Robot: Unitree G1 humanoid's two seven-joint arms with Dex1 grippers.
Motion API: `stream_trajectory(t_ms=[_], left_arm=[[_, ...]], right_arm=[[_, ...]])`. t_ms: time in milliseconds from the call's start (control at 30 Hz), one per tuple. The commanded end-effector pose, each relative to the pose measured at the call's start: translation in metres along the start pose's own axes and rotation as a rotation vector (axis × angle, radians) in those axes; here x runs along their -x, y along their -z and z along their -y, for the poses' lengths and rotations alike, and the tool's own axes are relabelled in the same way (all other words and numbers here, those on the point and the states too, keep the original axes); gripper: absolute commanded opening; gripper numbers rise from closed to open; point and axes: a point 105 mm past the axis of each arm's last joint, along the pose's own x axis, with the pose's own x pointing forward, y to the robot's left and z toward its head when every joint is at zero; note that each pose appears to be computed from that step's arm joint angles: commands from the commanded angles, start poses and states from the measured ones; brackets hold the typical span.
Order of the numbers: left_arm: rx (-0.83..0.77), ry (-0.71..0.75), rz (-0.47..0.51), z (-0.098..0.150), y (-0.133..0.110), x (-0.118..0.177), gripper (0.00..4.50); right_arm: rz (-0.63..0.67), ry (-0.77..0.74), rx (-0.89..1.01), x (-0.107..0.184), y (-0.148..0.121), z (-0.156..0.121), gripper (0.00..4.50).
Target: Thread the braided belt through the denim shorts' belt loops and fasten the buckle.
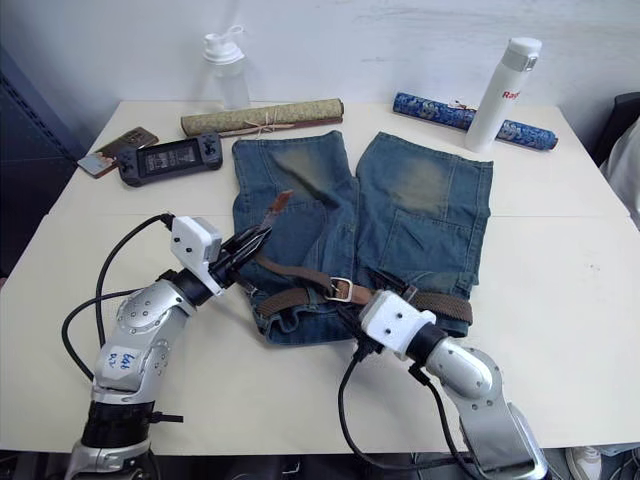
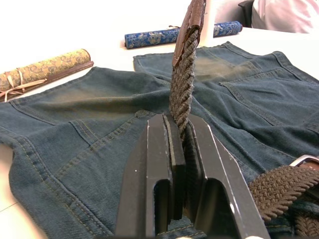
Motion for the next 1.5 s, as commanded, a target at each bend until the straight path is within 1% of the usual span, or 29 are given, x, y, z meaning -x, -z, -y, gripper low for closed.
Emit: stream_trajectory(t_ms=[33,67,100,133,200,267,400,467,567,667,733,833,867,1000,1067,1133,1167,1267,1300,1400,1500], left_arm=[[-0.017,-0.015,0.036,-0.004,-0.012,0.005,0.0],[-0.015,-0.016,0.035,-0.004,-0.012,0.005,0.0],[-0.012,-0.016,0.036,-0.004,-0.012,0.005,0.0],[-0.01,-0.016,0.037,-0.004,-0.012,0.005,0.0],[-0.011,-0.015,0.038,-0.004,-0.013,0.005,0.0],[-0.012,-0.016,0.041,-0.004,-0.014,0.004,0.0],[-0.019,-0.018,0.048,-0.005,-0.016,0.002,0.0],[-0.02,-0.019,0.048,-0.005,-0.016,0.002,0.0],[-0.024,-0.015,0.048,-0.004,-0.016,0.001,0.0],[-0.026,-0.018,0.053,-0.004,-0.017,0.0,0.0],[-0.027,-0.018,0.054,-0.004,-0.017,-0.001,0.0],[-0.027,-0.02,0.059,-0.004,-0.019,-0.002,0.0],[-0.024,-0.021,0.065,-0.004,-0.02,-0.004,0.0],[-0.03,-0.003,0.098,-0.003,-0.031,-0.013,0.0],[-0.046,0.05,0.119,0.002,-0.041,-0.022,0.0],[-0.062,0.119,0.144,0.009,-0.05,-0.031,0.0],[-0.064,0.139,0.155,0.011,-0.053,-0.034,0.0],[-0.069,0.321,0.198,0.033,-0.07,-0.044,0.0],[-0.075,0.356,0.205,0.037,-0.073,-0.045,0.0],[-0.08,0.363,0.195,0.035,-0.071,-0.048,0.0],[-0.067,0.326,0.175,0.027,-0.062,-0.045,0.0]], right_arm=[[-0.011,0.063,-0.02,-0.005,-0.001,0.009,3.19],[-0.023,0.061,-0.018,-0.007,0.0,0.008,2.78],[-0.037,0.059,-0.024,-0.011,0.003,0.006,2.22],[-0.052,0.059,-0.027,-0.014,0.006,0.005,1.81],[-0.067,0.059,-0.044,-0.019,0.009,0.002,0.74],[-0.09,0.045,-0.039,-0.021,0.013,-0.003,0.08],[-0.122,0.0,-0.033,-0.025,0.019,-0.018,0.08],[-0.127,-0.008,-0.032,-0.028,0.02,-0.021,0.08],[-0.166,-0.018,-0.009,-0.03,0.028,-0.024,0.08],[-0.205,-0.06,0.004,-0.035,0.036,-0.031,0.08],[-0.208,-0.086,0.022,-0.038,0.036,-0.035,0.08],[-0.224,-0.138,0.071,-0.041,0.038,-0.042,0.08],[-0.237,-0.177,0.132,-0.041,0.04,-0.045,0.08],[-0.326,-0.313,0.247,-0.032,0.058,-0.054,0.08],[-0.368,-0.393,0.315,-0.028,0.066,-0.062,0.08],[-0.395,-0.444,0.32,-0.028,0.072,-0.069,0.08],[-0.397,-0.451,0.322,-0.029,0.072,-0.07,0.08],[-0.456,-0.437,0.263,-0.036,0.076,-0.065,0.08],[-0.47,-0.437,0.252,-0.037,0.076,-0.064,0.08],[-0.475,-0.379,0.234,-0.043,0.073,-0.053,0.08],[-0.466,-0.383,0.216,-0.037,0.067,-0.051,0.08]])
